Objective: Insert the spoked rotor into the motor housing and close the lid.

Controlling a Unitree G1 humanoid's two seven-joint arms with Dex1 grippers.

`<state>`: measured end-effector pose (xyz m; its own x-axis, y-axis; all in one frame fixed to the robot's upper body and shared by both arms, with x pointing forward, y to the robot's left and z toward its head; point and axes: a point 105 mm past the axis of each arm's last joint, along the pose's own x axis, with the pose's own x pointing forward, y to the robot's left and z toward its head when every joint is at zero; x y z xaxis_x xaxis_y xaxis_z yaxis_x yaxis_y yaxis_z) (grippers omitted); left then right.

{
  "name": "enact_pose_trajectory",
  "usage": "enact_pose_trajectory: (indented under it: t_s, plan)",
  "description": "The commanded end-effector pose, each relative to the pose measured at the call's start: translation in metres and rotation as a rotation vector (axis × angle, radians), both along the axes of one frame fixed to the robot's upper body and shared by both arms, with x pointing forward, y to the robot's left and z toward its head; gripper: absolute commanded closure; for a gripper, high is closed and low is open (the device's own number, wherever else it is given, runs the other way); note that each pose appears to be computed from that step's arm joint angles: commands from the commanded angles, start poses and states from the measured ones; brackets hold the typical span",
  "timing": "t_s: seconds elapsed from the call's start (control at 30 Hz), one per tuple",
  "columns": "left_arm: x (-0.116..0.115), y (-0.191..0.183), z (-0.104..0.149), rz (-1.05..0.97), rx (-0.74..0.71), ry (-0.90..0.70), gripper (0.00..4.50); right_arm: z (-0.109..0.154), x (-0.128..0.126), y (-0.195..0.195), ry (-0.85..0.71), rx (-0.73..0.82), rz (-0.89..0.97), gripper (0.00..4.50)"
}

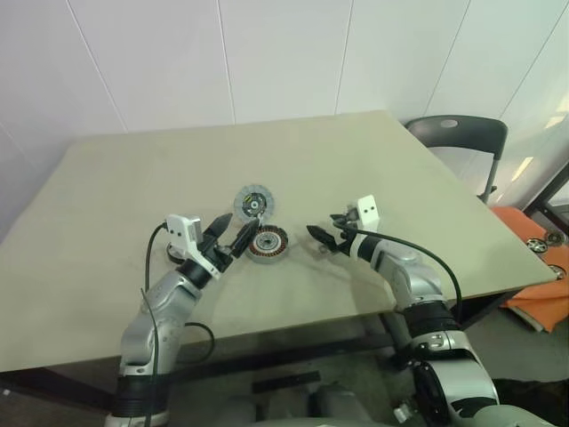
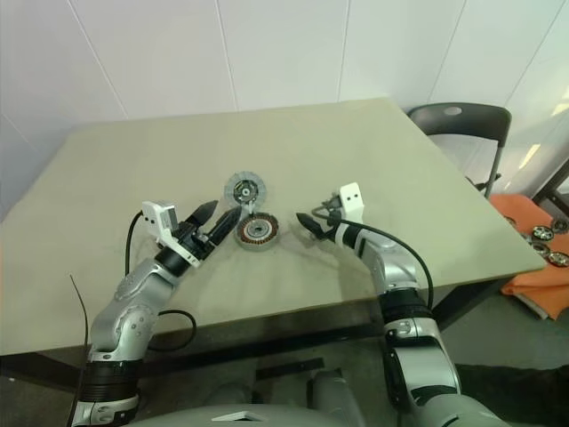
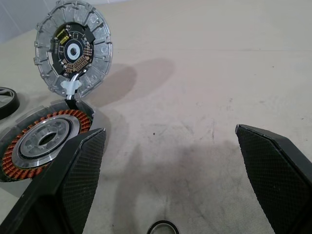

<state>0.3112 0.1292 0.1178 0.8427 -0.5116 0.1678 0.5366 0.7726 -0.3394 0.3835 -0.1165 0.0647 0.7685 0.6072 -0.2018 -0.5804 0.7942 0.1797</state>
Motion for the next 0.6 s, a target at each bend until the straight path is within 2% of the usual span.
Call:
enact_pose_trajectory:
  t_s: [0.03,0.6]
  plan:
    - [0.0026,-0.0001,0.0125,0.003,0.006,-0.053,0.32,0.0187,0.0061,0.002,-0.066,0.0,0.012,0.06]
    - [0.0042,0.0005,0.0127,0.013,0.003,-0.055,0.32,0.0199,0.0075,0.0038,-0.067,0.002,0.013,0.06]
